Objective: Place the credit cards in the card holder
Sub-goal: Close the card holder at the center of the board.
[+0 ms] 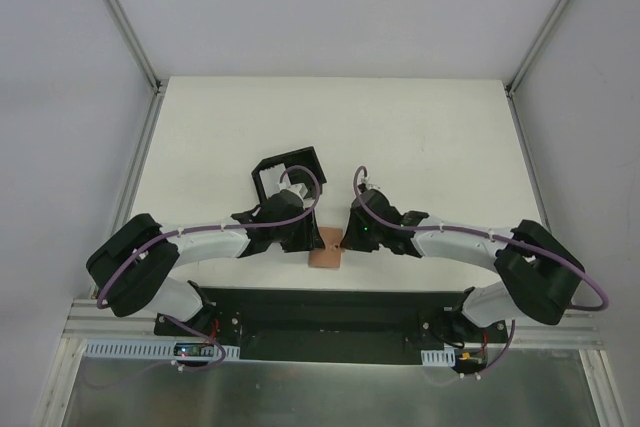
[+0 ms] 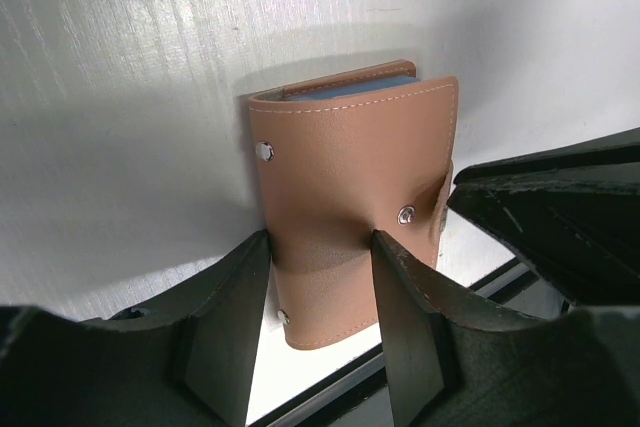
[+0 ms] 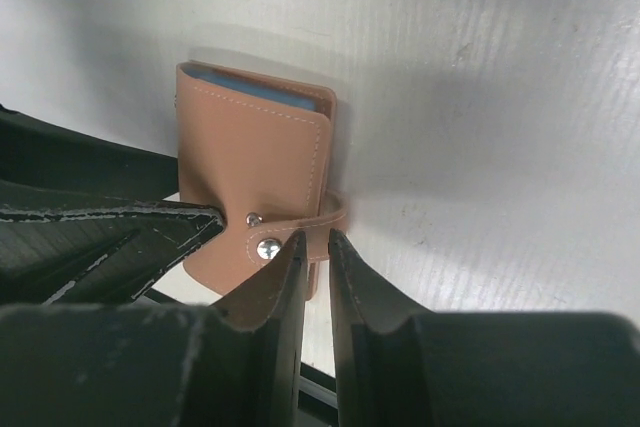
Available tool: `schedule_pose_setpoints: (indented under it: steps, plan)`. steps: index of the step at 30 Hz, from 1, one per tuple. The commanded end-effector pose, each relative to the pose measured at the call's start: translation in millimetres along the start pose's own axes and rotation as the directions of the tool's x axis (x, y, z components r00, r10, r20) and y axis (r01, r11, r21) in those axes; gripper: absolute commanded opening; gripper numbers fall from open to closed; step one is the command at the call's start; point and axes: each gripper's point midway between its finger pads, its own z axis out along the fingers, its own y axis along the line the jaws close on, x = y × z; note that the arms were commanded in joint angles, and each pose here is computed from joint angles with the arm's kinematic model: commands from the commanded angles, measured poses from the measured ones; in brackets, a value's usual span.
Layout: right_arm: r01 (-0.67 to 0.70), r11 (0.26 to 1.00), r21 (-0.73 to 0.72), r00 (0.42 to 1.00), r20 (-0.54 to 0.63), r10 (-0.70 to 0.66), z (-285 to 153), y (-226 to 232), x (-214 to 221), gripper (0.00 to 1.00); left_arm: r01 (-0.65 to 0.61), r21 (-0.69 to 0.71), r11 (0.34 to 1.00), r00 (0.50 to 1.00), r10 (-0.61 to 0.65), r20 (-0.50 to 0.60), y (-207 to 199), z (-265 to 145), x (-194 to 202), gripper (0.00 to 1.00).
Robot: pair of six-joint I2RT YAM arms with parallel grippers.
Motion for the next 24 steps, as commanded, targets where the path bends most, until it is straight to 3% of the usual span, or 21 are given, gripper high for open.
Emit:
schedule_pose_setpoints:
  steps: [1, 24]
  plan:
    - [0.003, 0.996, -0.085, 1.000, -0.009, -0.004, -1, 29, -4, 0.17, -0.013, -0.095, 0.995, 0.997, 0.005, -0.080, 28, 2, 24, 0.45]
    - [0.052, 0.998, -0.033, 0.999, -0.009, -0.052, -7, 27, 4, 0.17, -0.014, -0.093, 0.996, 0.997, 0.007, -0.078, 27, 1, 23, 0.45]
